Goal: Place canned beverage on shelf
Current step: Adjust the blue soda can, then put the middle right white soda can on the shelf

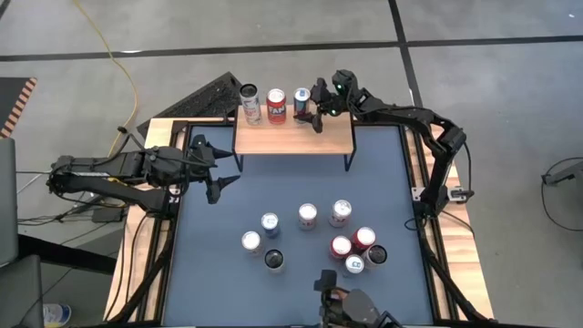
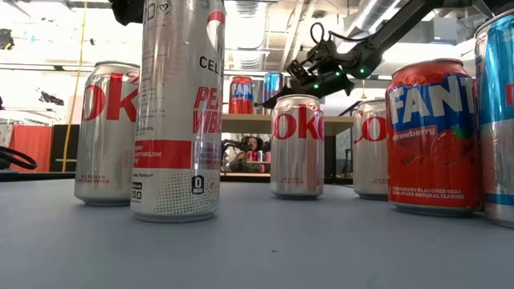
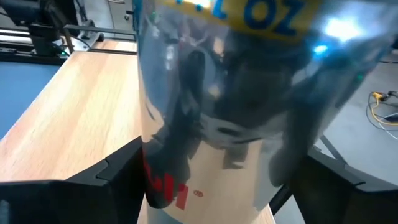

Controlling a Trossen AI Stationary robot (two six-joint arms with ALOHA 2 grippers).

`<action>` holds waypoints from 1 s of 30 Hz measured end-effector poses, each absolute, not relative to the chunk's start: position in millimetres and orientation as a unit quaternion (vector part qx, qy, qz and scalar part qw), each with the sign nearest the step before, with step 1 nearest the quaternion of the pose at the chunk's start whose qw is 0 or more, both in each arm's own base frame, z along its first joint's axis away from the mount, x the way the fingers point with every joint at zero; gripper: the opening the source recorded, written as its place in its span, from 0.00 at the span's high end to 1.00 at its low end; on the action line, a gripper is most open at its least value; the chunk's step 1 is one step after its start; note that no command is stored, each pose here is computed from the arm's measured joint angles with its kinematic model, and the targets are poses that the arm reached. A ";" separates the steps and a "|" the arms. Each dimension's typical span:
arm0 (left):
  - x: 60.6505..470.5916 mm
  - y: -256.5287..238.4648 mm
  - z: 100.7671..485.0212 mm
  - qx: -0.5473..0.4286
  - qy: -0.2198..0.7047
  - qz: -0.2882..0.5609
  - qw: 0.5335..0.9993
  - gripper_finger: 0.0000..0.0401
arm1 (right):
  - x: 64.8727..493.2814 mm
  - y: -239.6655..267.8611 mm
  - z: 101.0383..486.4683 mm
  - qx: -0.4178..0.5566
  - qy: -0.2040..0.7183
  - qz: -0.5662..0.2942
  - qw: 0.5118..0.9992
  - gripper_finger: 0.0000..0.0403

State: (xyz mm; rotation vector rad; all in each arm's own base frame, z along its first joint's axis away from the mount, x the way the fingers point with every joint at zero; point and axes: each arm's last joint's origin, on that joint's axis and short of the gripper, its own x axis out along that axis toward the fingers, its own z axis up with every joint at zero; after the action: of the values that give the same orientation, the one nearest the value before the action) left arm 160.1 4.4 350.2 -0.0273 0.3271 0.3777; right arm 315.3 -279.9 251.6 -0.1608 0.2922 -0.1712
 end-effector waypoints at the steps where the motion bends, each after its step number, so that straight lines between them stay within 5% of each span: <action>1: 160.1 4.4 350.2 -0.014 0.162 0.187 0.969 0.17 | 315.3 -279.9 251.6 -0.077 0.145 -0.086 0.983 0.16; 19: 160.1 4.3 350.2 -0.013 0.162 0.186 0.969 0.17 | 280.4 -254.8 301.6 -0.074 0.182 -0.089 0.977 0.12; 30: 160.5 3.3 350.1 -0.016 0.163 0.168 0.972 0.17 | 210.1 -174.2 362.2 0.004 0.269 -0.067 0.961 0.12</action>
State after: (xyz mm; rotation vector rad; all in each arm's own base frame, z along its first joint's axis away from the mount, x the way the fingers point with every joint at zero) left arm 160.5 3.3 350.1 -0.0331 0.3301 0.3395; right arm 210.1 -174.2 362.2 0.0084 0.5455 -0.1361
